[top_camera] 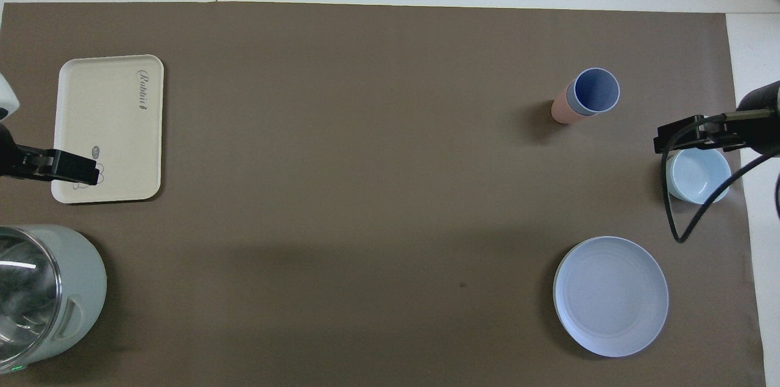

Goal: Place cup on tray
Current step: 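Raise the right gripper from the bowl toward the blue cup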

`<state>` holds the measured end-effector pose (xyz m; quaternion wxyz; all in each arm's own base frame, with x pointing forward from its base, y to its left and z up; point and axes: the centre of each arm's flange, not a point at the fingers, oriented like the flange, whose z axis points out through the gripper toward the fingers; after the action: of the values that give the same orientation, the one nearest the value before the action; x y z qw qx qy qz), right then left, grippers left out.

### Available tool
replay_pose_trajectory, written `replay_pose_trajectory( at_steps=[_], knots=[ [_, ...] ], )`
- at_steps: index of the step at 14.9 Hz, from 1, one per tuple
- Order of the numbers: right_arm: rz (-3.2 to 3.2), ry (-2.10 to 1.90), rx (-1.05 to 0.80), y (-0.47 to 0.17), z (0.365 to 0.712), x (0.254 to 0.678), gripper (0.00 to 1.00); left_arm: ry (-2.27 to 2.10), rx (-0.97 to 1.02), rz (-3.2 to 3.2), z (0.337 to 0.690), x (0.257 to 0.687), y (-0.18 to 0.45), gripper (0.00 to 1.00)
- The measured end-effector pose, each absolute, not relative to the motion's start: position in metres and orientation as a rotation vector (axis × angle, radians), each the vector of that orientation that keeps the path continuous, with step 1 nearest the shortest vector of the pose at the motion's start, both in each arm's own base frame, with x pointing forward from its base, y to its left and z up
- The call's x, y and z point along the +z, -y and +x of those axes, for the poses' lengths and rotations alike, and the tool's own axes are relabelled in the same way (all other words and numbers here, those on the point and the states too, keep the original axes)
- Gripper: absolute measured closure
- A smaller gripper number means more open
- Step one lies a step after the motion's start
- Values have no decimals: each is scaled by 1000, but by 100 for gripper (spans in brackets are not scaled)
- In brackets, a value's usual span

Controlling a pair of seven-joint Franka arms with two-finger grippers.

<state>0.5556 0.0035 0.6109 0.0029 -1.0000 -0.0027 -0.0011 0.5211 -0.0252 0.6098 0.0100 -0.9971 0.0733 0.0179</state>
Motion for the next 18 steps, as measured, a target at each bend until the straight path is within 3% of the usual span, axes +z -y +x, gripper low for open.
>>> replay_pose_trajectory(
  at_steps=[13, 18],
  knots=[
    [-3137, -109, 18, 7, 555, 613, 2, -229, 56, -3113, 521, 610, 25, 0],
    [-3097, -504, -61, 46, 616, 602, 4, -229, 56, -3113, 521, 610, 25, 0]
  ],
)
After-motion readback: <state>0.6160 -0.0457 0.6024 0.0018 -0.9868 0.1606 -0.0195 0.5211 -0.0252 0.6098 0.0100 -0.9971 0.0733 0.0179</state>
